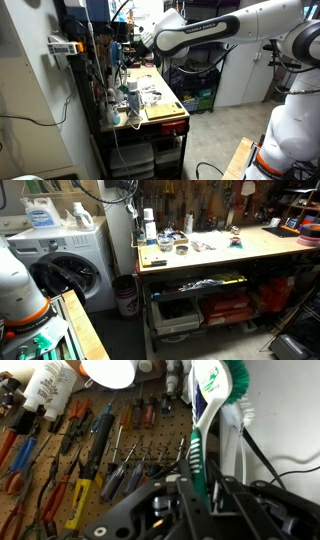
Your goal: Remove the white and green brush from the wall tools hanger and put it on board on the counter top
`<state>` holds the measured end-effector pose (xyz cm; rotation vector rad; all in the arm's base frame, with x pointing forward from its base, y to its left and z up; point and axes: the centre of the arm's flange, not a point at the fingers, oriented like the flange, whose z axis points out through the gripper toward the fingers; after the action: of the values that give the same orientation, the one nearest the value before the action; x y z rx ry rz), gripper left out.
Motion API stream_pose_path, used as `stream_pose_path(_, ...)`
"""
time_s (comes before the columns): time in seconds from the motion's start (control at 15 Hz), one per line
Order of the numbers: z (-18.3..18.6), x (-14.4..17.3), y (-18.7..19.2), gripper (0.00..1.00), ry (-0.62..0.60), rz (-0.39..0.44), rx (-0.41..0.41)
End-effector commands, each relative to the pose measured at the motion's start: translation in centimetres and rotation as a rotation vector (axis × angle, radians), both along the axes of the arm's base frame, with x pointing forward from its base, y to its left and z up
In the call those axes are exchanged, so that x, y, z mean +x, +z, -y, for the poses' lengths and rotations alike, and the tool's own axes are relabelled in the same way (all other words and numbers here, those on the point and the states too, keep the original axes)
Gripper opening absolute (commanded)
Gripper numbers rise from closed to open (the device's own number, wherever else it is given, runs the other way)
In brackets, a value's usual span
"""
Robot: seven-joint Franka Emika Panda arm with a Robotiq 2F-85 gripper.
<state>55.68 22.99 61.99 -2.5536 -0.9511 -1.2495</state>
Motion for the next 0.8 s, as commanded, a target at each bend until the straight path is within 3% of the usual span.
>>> stream_pose_path(0.0,0.4,-0.6,0.7,0.05,0.015,0.024,0.012)
stream_pose_path(0.73,0.7,-2.7,3.1,0.05,0.012,0.041,0.009)
